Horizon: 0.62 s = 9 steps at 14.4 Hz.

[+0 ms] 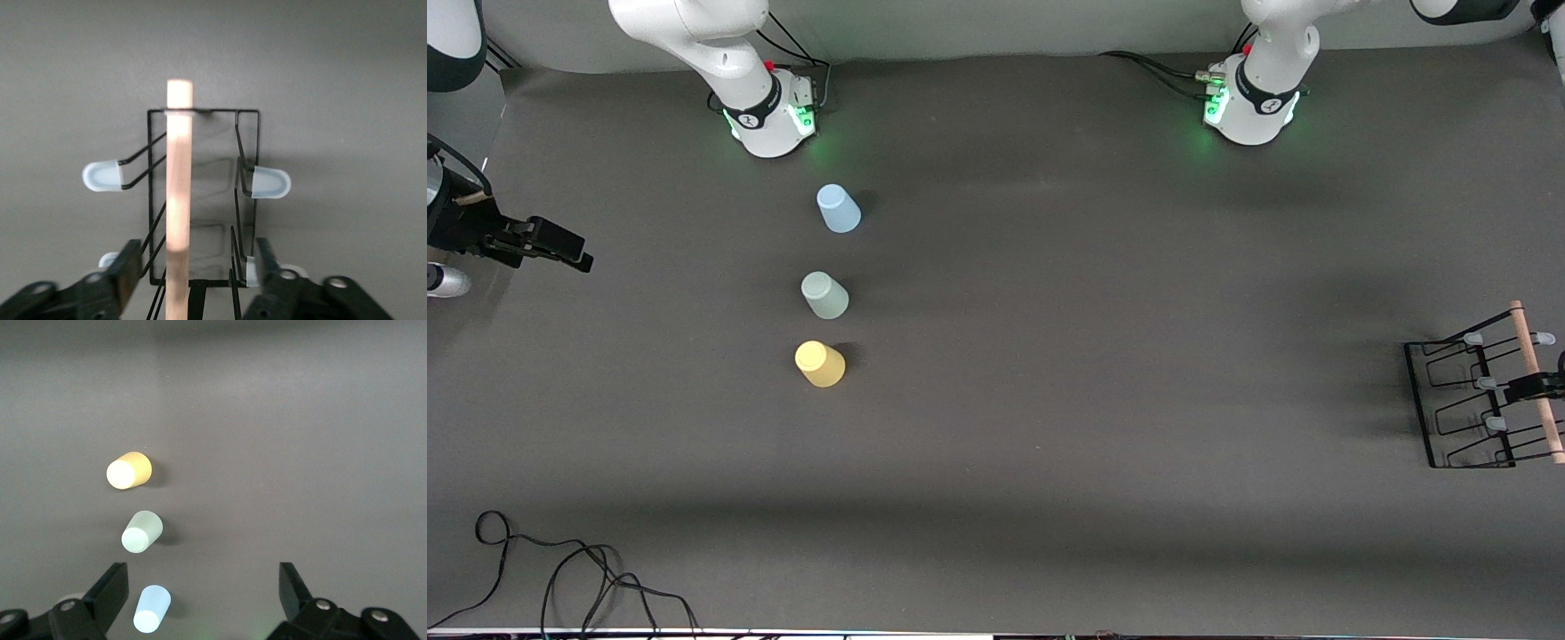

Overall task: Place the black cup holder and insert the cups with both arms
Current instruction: 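Lower the left gripper onto the wooden dowel of the black rack, then grasp the rack dowel with the left gripper and carry it to table center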

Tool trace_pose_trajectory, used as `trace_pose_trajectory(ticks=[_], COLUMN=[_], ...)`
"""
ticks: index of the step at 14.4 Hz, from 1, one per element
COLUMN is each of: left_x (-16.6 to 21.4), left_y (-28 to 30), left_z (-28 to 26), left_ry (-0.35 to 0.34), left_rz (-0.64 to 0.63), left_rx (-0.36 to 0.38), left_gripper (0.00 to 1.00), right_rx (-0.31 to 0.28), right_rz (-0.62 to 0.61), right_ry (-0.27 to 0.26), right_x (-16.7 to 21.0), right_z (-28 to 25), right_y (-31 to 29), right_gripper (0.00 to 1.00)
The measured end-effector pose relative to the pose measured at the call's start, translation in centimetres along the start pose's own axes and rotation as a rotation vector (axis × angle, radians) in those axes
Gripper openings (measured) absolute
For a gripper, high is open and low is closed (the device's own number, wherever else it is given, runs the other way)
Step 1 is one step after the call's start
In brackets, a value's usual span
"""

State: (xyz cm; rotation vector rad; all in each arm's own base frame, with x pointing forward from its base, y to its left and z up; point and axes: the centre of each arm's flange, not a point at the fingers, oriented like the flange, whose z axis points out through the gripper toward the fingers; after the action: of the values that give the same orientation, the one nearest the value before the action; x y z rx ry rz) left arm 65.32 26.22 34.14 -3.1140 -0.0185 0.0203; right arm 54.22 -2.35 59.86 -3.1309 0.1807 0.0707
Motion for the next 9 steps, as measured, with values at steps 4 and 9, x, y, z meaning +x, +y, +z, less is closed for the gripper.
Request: trace_pose_trajectory(ticks=[4, 9], left_x=[-0.8, 0.1], left_y=[-1.8, 0.3], left_z=[0.6, 0.3], left_ry=[-0.009, -0.002], left_rz=[0.049, 0.071], left_rx=[-0.003, -0.005], left_gripper=[0.42, 0.16], right_rx=[0.0, 0.0], right_rz=[0.003, 0.003], right_ry=[0.0, 0.0], right_x=[0.0, 0.0], right_z=[0.0, 0.0], right_y=[0.2, 0.2], right_gripper=[1.0, 1.0])
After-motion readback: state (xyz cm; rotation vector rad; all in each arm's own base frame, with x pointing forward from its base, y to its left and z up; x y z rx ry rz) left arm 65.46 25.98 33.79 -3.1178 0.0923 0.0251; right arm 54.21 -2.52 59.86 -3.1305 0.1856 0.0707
